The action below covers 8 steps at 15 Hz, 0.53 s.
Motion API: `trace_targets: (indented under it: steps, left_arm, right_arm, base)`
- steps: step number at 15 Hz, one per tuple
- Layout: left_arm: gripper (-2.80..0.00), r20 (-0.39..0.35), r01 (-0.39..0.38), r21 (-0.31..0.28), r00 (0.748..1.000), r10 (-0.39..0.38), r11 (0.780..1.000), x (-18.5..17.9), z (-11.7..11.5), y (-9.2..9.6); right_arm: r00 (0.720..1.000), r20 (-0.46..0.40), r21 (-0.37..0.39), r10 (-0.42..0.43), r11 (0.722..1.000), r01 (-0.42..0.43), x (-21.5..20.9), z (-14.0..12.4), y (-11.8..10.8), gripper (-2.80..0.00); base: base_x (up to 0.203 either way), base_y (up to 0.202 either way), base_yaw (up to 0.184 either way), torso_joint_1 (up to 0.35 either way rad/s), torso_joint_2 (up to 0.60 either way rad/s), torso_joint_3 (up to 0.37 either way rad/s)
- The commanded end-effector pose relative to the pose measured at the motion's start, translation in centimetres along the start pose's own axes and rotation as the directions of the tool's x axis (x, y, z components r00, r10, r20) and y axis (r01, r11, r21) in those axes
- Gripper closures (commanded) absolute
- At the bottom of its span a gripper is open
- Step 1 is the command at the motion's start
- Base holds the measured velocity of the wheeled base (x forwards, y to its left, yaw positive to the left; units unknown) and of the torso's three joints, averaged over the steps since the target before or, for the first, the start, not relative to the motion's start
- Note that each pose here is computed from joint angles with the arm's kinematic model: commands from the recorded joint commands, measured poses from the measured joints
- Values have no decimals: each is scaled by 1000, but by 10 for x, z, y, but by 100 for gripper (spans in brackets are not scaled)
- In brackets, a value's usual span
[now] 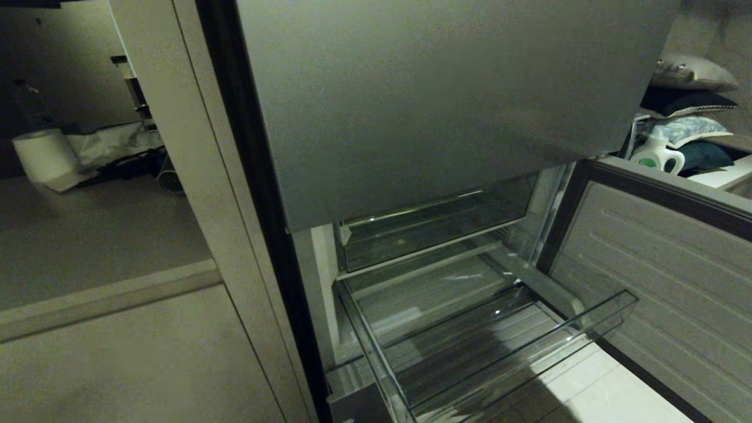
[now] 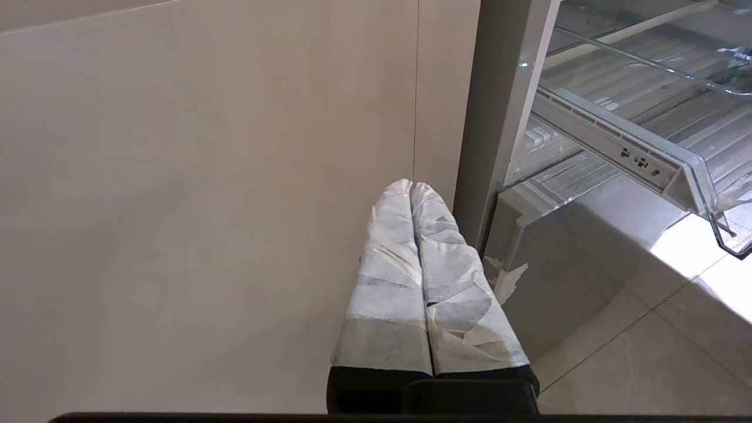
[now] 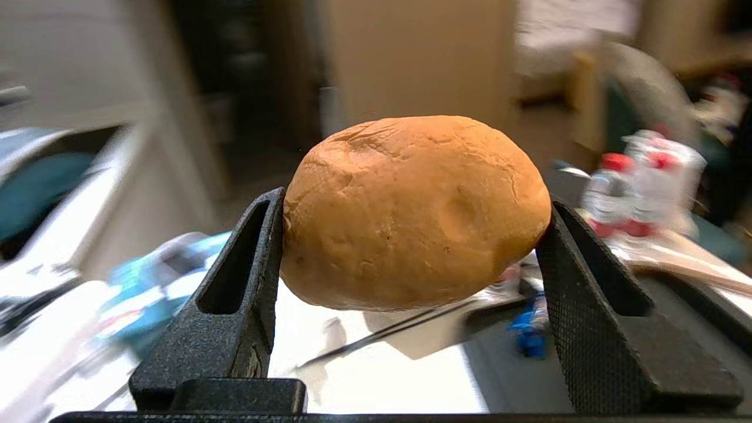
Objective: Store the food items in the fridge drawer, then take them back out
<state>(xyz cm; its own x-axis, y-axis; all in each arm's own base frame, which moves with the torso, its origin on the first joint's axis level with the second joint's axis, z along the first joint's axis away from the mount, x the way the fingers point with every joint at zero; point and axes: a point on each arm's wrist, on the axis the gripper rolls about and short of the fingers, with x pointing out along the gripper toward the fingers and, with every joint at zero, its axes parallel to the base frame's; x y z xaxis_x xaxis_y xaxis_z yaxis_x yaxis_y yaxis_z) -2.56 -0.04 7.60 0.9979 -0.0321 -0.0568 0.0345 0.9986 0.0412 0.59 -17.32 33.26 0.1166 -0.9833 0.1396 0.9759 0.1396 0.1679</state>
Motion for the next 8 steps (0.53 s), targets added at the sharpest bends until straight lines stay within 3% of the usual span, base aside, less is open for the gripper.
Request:
trace_targets:
  steps: [1,3,8]
  left_arm:
    - [0,-1,0,0,1000,0,1000,0,0,0]
    - [0,-1,0,0,1000,0,1000,0,0,0]
    - [0,-1,0,0,1000,0,1000,0,0,0]
  right_arm:
    - [985,-120,11,-123,992,125,69,-41,-43,0]
    - [967,-167,10,-193,980,198,102,-71,-76,0]
    - [885,-343,-35,-315,946,324,157,-177,-160,0]
  base:
    - [0,0,0,0,0,0]
    - [0,0,0,0,0,0]
    - [0,0,0,0,0,0]
